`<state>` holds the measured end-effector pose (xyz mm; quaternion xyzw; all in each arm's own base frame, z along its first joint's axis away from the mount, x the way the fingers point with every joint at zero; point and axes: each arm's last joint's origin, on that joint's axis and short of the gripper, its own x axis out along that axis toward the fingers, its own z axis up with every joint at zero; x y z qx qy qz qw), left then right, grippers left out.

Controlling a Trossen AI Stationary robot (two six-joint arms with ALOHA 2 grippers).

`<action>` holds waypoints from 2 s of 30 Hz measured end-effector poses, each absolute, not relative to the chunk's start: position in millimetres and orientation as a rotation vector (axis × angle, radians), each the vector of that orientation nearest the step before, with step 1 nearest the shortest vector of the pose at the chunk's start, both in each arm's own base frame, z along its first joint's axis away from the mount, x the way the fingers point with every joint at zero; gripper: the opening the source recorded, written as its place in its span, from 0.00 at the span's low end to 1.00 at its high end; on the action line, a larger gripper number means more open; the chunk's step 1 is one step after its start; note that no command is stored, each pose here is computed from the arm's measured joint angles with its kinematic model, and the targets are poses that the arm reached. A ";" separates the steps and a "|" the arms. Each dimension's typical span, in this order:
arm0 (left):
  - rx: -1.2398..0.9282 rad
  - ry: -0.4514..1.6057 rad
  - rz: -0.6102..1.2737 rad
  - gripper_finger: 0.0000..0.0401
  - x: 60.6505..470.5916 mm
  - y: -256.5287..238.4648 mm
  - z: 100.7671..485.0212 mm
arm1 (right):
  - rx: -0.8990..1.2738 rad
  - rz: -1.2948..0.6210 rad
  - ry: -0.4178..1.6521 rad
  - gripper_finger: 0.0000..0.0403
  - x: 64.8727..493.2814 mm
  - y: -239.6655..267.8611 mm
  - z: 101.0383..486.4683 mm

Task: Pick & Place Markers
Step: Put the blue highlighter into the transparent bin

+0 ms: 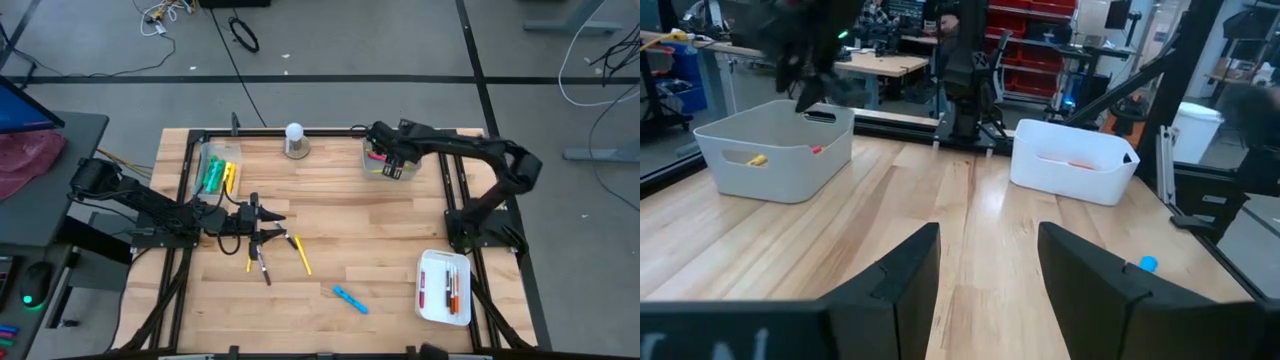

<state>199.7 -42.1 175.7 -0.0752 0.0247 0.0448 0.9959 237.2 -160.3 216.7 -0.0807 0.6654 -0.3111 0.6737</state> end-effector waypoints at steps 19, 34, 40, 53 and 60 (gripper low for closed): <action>-0.160 0.043 0.092 0.44 199.7 -42.3 176.4 | -0.175 -0.091 0.713 0.25 294.9 121.6 252.1; -0.184 0.039 0.092 0.44 199.7 -42.3 176.6 | 0.028 0.109 0.877 0.41 304.8 196.0 170.2; -0.183 0.039 0.092 0.44 199.7 -42.3 176.6 | 0.029 0.130 0.908 0.65 301.7 198.3 168.1; -0.183 0.042 0.092 0.44 199.7 -42.3 176.3 | -0.008 0.220 0.913 0.70 267.5 211.1 134.4; -0.190 0.040 0.092 0.44 199.7 -42.4 176.5 | 0.004 0.133 0.871 0.69 252.1 212.1 111.0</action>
